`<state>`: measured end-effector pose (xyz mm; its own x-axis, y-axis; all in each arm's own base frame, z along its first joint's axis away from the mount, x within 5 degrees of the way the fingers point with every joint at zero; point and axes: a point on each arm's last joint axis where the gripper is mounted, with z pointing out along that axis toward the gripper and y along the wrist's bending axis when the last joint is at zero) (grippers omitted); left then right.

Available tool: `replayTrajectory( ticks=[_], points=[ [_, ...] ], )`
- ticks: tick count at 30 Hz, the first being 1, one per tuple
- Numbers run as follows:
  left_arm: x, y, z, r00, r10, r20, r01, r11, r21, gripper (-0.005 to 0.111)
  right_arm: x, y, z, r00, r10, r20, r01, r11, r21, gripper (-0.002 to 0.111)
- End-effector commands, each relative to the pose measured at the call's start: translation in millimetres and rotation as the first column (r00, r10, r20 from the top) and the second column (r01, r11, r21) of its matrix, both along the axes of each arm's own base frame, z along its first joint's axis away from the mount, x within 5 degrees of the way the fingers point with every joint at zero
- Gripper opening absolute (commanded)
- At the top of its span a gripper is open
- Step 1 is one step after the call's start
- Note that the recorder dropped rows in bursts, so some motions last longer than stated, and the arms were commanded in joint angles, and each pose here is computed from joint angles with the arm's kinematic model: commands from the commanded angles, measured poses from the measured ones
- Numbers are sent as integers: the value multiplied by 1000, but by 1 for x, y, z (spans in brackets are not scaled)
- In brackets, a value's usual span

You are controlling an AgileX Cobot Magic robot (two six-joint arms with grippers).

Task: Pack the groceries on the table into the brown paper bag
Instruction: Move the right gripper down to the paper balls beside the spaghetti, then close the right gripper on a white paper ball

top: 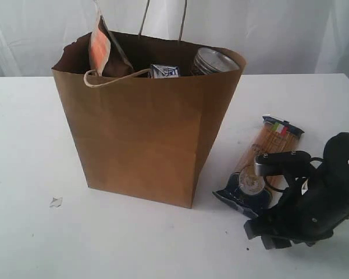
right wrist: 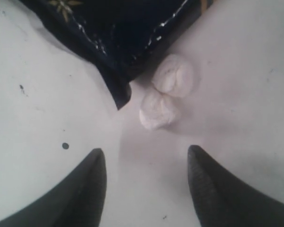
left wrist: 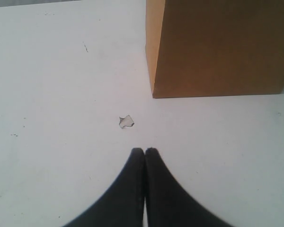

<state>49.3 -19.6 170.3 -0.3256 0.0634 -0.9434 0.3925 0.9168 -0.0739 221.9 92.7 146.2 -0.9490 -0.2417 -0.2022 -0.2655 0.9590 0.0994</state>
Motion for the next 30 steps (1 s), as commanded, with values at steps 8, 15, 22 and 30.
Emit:
replayTrajectory(
  ticks=[8, 15, 22, 30],
  points=[
    [0, 0, -1, 1000, 2, -6, -2, 1000, -4, 1, 7, -1, -8, 999, -11, 31, 11, 1000, 0, 44],
    [0, 0, -1, 1000, 2, -6, -2, 1000, -4, 1, 11, 1, -9, 999, -14, 35, 14, 1000, 3, 41],
    [0, 0, -1, 1000, 2, -6, -2, 1000, -4, 1, 15, 2, -18, 1000, -14, 7, 14, 1000, -8, 41],
    [0, 0, -1, 1000, 2, -6, -2, 1000, -4, 1, 15, 2, -18, 1000, -12, 12, 12, 1000, -7, 25]
  ],
)
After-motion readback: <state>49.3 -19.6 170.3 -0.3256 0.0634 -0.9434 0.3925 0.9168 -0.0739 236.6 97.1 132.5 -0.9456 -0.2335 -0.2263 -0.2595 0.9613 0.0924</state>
